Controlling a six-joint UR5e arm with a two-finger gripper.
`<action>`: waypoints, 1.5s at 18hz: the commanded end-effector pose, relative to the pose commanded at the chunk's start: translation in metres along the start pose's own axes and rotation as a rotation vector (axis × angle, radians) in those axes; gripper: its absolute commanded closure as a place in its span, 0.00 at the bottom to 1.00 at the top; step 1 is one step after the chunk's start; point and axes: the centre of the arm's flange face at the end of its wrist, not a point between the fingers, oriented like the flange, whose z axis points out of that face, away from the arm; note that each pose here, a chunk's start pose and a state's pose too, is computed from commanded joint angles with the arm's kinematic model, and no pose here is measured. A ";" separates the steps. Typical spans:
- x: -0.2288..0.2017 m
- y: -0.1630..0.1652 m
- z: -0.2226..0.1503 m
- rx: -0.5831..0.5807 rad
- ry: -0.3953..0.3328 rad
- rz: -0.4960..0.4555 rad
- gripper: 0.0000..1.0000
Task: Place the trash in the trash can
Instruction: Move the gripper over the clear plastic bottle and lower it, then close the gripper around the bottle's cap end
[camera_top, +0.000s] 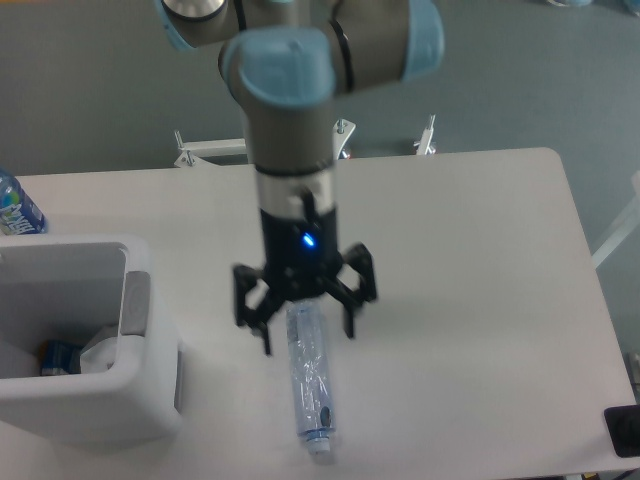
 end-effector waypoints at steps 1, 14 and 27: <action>-0.006 0.003 0.020 -0.025 -0.001 0.011 0.00; -0.014 0.034 0.167 -0.143 -0.024 0.113 0.00; 0.022 0.050 0.209 -0.191 -0.019 0.109 0.00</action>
